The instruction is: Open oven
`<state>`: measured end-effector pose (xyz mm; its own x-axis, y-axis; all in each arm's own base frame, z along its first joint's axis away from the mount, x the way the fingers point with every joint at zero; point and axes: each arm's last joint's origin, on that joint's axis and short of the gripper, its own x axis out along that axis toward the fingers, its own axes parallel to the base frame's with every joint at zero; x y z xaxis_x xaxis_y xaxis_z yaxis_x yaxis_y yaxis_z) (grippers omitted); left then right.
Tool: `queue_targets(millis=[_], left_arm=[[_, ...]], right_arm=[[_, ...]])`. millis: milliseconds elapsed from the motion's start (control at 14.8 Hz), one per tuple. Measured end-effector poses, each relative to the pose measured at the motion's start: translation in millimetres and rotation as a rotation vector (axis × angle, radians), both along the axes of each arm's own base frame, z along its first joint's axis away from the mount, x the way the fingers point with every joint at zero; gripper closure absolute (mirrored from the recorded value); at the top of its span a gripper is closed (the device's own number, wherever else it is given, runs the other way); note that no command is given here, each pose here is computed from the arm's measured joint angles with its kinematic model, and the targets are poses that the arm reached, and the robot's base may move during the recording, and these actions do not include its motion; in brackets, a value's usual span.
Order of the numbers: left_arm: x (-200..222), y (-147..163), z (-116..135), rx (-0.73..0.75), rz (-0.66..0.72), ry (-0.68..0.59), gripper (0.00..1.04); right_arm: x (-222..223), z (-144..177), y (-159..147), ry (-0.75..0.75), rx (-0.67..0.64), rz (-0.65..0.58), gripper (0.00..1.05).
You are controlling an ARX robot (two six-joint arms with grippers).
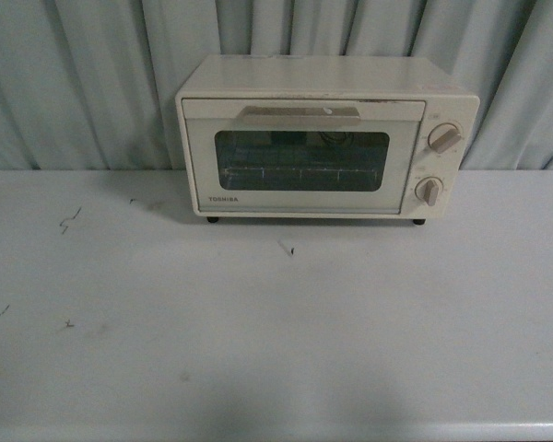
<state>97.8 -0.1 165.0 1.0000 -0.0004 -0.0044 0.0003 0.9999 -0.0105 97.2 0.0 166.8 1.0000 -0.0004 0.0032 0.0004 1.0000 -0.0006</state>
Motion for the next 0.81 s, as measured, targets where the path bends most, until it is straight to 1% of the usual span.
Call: queue_targets(millis=[809], left_arm=[[0.0, 0.0, 0.0, 0.000, 0.000, 0.000, 0.07]], right_arm=[[0.0, 0.0, 0.0, 0.000, 0.000, 0.000, 0.06]])
